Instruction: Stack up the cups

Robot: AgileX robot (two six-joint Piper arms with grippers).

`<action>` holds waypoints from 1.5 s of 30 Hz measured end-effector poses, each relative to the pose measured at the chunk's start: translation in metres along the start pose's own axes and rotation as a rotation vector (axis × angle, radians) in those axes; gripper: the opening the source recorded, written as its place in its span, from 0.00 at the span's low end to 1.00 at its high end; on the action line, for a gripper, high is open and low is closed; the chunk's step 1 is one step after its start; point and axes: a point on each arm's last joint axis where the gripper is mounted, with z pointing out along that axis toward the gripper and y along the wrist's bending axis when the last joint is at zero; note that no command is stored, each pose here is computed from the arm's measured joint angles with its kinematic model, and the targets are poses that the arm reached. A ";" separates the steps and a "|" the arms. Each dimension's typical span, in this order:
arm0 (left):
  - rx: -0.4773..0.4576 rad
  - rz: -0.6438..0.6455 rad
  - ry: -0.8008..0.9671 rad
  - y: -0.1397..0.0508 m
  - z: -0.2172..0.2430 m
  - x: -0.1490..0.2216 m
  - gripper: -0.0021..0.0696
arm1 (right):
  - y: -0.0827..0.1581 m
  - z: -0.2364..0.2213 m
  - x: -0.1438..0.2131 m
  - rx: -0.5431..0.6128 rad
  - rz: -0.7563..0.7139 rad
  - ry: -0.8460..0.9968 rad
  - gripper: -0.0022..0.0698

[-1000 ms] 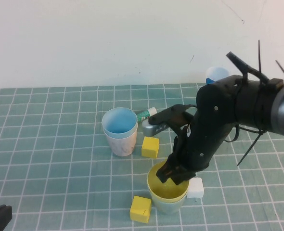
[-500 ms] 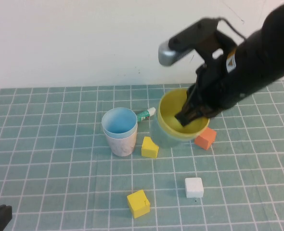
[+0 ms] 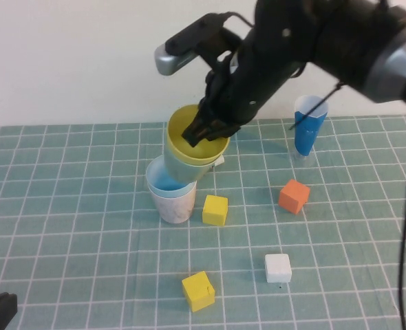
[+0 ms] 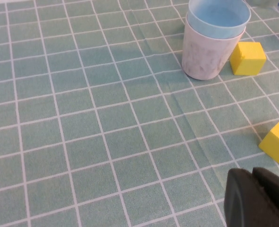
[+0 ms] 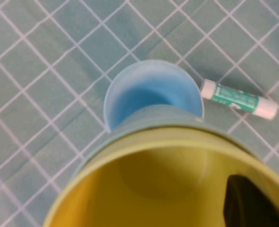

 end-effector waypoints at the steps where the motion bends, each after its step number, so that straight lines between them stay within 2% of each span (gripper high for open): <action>1: 0.000 0.000 0.000 0.000 0.000 0.000 0.03 | -0.001 0.007 -0.002 -0.001 -0.002 0.006 0.08; 7: 0.000 0.000 0.000 0.000 0.000 0.000 0.03 | -0.003 0.040 -0.019 -0.018 0.001 -0.016 0.08; 13: 0.000 0.000 0.000 0.000 0.000 0.000 0.03 | -0.003 0.058 -0.016 -0.030 0.002 0.030 0.11; 18: 0.000 0.000 0.000 0.000 0.000 0.000 0.03 | -0.003 0.060 -0.013 -0.037 0.001 0.067 0.32; 20: 0.000 0.000 0.000 0.000 0.000 0.000 0.03 | -0.003 0.056 -0.014 -0.037 0.000 0.063 0.37; 26: 0.000 0.000 0.000 0.000 0.000 0.000 0.03 | -0.001 0.007 -0.017 -0.038 -0.019 0.051 0.40; 29: -0.002 0.001 0.004 0.000 0.001 0.001 0.03 | 0.001 -0.045 -0.021 -0.023 -0.067 -0.025 0.40; 35: -0.002 0.001 0.008 0.000 0.001 0.002 0.03 | 0.024 -0.125 -0.020 0.016 -0.180 -0.158 0.40; 40: -0.002 0.001 0.010 0.000 0.001 0.002 0.03 | 0.050 -0.137 -0.002 0.048 -0.242 -0.212 0.40; 45: -0.003 0.003 0.010 0.000 0.001 0.002 0.03 | 0.058 -0.140 0.034 0.067 -0.222 -0.324 0.40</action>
